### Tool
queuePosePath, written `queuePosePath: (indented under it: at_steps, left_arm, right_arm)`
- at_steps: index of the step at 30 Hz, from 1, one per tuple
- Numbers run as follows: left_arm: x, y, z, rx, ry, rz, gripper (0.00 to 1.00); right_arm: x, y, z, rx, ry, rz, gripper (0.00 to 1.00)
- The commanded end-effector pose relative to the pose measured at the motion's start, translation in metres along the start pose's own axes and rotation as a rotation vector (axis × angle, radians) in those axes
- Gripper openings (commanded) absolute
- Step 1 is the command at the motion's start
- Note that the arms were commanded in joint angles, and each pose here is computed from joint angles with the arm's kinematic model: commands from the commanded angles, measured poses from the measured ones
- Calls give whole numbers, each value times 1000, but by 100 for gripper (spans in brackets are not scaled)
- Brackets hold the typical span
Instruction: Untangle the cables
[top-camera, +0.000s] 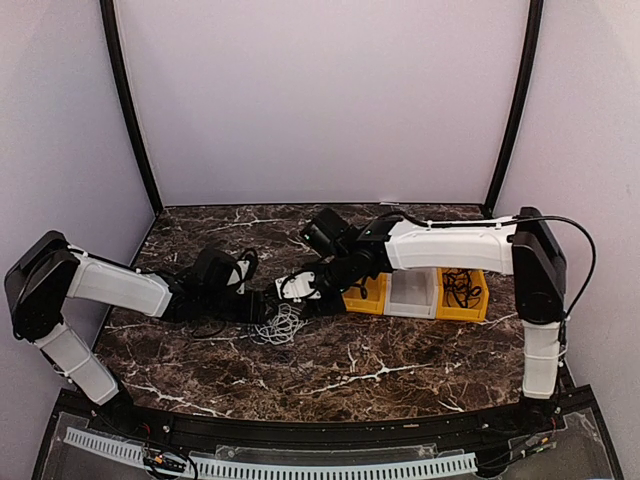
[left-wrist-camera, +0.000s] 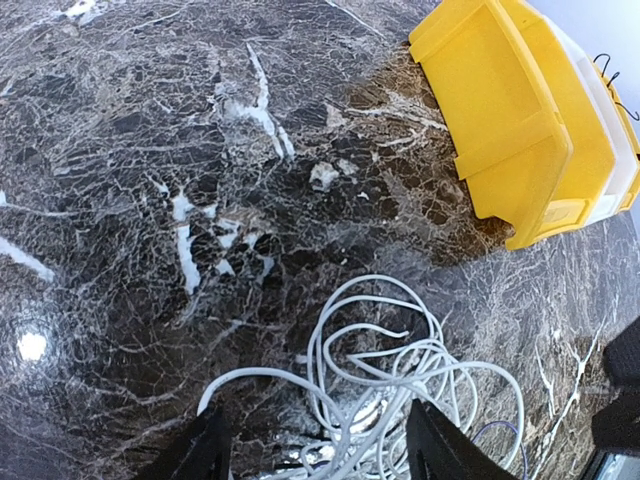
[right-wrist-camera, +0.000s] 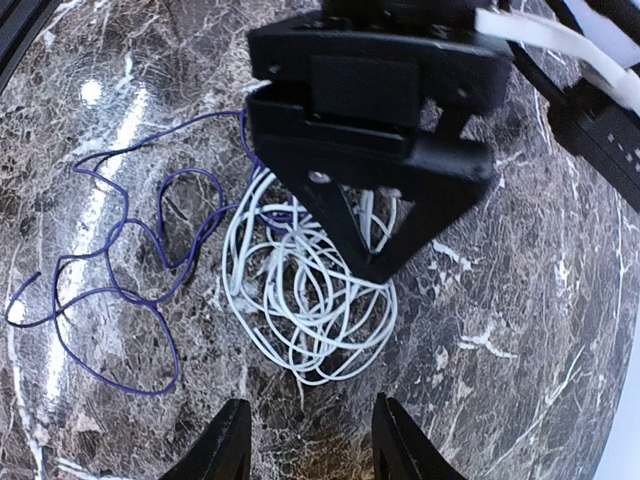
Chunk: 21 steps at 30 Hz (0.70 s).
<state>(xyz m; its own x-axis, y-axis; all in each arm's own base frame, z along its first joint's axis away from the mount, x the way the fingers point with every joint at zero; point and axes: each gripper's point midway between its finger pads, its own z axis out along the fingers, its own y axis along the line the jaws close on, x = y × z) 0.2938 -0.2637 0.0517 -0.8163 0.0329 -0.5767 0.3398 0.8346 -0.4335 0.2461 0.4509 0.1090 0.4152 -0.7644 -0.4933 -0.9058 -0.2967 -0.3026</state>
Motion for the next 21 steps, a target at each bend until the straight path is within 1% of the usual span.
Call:
queuePosePath:
  at_steps: [1, 9, 12, 16, 21]
  left_arm:
    - [-6, 0, -1, 5, -20, 14, 63]
    - [-8, -1, -1, 15, -28, 17, 62]
    - [-9, -1, -1, 19, -31, 16, 62]
    - [-10, -1, 0, 23, -30, 17, 62]
    - [-11, -2, 1, 25, -32, 18, 62]
  right_arm:
    - [-9, 9, 15, 2, 8, -88, 44]
    - [-10, 9, 35, 36, 27, -167, 44]
    - [-8, 3, 41, 75, 36, -183, 42]
    - [-9, -4, 47, 122, 35, -195, 37]
    - [-8, -7, 53, 141, 30, -198, 30]
